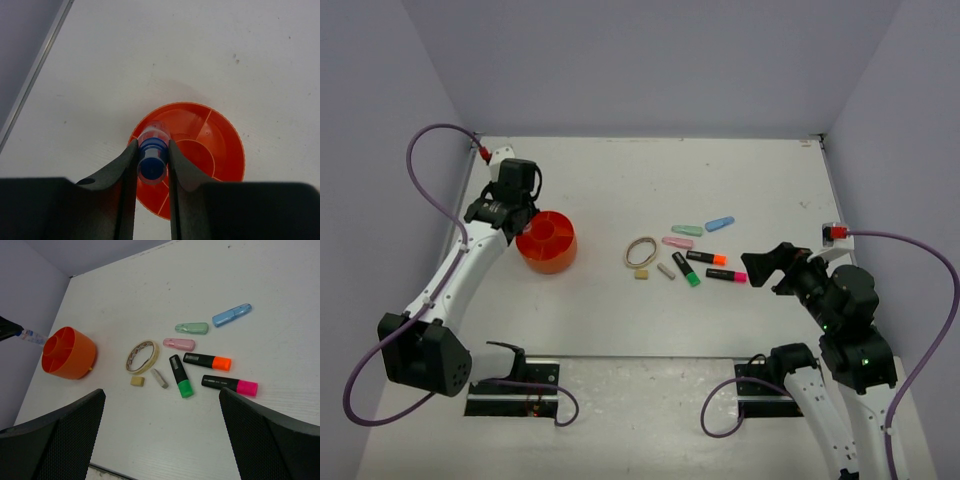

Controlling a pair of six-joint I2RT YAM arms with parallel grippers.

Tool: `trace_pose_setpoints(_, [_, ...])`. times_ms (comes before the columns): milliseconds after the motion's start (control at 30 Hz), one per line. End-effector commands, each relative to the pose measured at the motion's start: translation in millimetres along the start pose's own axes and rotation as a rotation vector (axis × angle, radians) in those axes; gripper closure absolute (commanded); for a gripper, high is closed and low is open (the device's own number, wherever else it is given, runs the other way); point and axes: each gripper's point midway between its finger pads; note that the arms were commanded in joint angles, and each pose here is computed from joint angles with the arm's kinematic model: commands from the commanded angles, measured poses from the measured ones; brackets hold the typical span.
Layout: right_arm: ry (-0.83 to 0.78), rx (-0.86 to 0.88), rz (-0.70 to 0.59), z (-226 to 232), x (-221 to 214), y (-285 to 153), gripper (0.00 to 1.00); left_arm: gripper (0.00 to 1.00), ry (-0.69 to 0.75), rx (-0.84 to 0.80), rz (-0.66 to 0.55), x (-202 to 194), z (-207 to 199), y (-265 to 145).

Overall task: Sort the stationery into containers
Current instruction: Place the stationery in the storage box.

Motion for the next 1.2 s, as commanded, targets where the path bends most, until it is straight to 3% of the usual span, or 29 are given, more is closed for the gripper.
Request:
trace_pose_setpoints(0, [-0.02,0.028,-0.015,5.0,4.2,1.6,0.01,1.0,-0.066,-0.019,-0.046,10.8,-2.7,0.2])
trace_pose_setpoints(333, [-0.015,0.033,-0.007,5.8,3.1,3.9,0.01,1.0,-0.093,-0.068,-0.08,16.1,1.5,-20.2])
trace_pose_setpoints(667, [-0.015,0.039,-0.002,6.8,2.2,3.7,0.01,1.0,-0.061,-0.032,-0.037,0.3,4.0,-7.4])
trace_pose_setpoints(1167, [-0.016,0.038,0.003,5.9,0.9,6.1,0.01,1.0,-0.089,-0.03,-0.091,22.4,4.1,-15.5])
Point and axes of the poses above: each gripper's point midway between its finger pads, its own y axis out along the fingers, its own z axis along the line the jaws close on, x = y × z
